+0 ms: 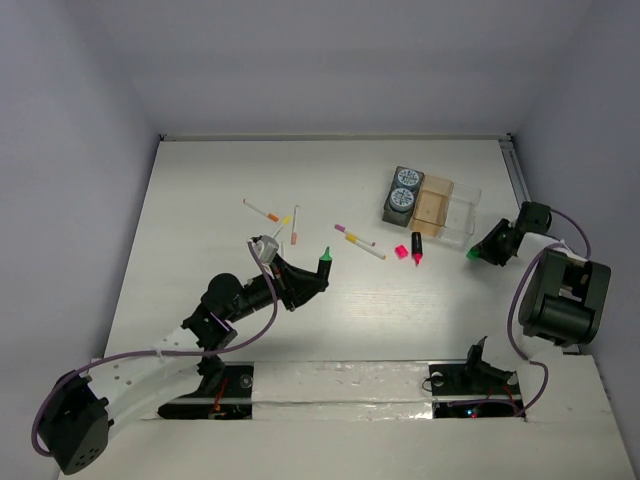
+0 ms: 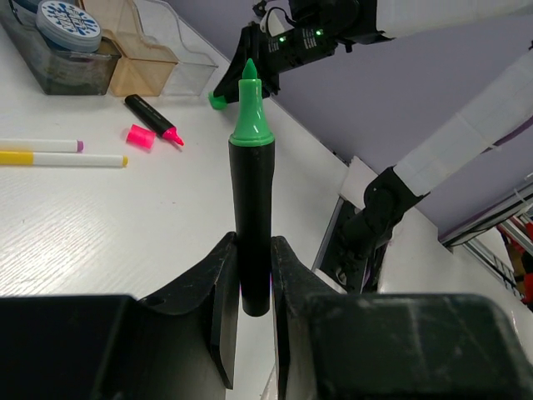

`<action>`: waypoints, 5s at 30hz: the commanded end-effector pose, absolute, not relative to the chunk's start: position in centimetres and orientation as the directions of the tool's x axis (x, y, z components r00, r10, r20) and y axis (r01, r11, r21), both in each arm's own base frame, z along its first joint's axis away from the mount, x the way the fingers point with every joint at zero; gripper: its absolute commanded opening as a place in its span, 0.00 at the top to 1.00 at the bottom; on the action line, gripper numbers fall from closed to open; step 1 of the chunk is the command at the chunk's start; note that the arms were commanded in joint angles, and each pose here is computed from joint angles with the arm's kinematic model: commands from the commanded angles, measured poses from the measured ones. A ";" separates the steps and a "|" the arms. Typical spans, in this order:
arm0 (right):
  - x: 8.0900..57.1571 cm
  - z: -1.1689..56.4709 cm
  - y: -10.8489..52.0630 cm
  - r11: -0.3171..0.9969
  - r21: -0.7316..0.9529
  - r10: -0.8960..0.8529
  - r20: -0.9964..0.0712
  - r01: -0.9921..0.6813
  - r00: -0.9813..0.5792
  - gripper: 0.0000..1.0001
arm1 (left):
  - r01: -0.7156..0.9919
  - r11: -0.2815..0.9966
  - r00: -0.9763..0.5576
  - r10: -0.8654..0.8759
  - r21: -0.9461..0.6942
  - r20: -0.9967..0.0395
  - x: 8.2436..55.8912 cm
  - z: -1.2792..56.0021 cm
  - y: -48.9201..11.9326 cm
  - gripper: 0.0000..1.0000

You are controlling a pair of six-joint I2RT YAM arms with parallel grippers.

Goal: Sort the stationery into containers
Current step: Move the pen cap to the center of the board, then close the pen cap on the pen.

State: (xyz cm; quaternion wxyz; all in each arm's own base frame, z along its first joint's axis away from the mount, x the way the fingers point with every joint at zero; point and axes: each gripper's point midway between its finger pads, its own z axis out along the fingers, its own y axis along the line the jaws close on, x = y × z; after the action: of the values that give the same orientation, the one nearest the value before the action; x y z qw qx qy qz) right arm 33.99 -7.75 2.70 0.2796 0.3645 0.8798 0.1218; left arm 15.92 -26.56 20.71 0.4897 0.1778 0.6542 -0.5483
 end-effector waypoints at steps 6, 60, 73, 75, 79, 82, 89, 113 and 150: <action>28.0 2.8 -2.7 0.735 0.402 0.670 -0.310 0.545 -0.675 0.79 | 0.796 0.305 -0.419 -0.344 -0.522 -0.840 15.4 22.2 -26.3 1.00; 21.1 5.5 31.3 0.788 0.454 -0.190 -0.463 -0.416 -0.866 0.69 | 0.619 0.616 -0.307 -0.380 -0.487 -0.872 20.4 19.8 -22.4 1.00; 23.4 1.9 26.4 0.943 0.234 -0.097 -0.492 -0.238 -0.865 0.57 | 0.621 0.617 -0.325 -0.359 -0.484 -0.875 20.6 19.1 -22.9 1.00; 23.5 1.9 25.6 0.955 0.203 -0.087 -0.499 -0.214 -0.862 0.57 | 0.621 0.618 -0.325 -0.357 -0.483 -0.876 20.5 19.1 -22.9 1.00; 23.6 2.2 23.9 0.972 0.144 -0.087 -0.516 -0.186 -0.852 0.57 | 0.624 0.613 -0.328 -0.358 -0.485 -0.874 20.5 19.1 -23.0 1.00; 23.6 2.3 23.5 0.976 0.120 -0.095 -0.514 -0.182 -0.853 0.57 | 0.624 0.612 -0.332 -0.354 -0.485 -0.874 20.5 19.0 -23.1 1.00; 23.5 2.9 22.1 0.985 0.070 -0.096 -0.518 -0.155 -0.850 0.33 | 0.624 0.611 -0.335 -0.353 -0.486 -0.874 20.5 18.9 -23.2 1.00; 29.0 3.2 24.5 0.968 0.210 0.015 -0.601 -0.139 -0.799 0.22 | 0.621 0.612 -0.352 -0.340 -0.489 -0.872 20.7 18.3 -23.5 1.00; 25.8 4.8 25.1 0.928 0.357 0.095 -0.501 -0.105 -0.860 0.15 | 0.622 0.609 -0.359 -0.337 -0.492 -0.870 20.7 18.1 -23.7 1.00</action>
State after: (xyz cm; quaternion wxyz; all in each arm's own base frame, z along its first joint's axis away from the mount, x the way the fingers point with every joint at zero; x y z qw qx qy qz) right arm 25.24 23.88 4.66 0.2583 -0.0061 0.9520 0.1642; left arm 20.79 -23.31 16.45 0.5418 0.0965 0.7255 -0.4132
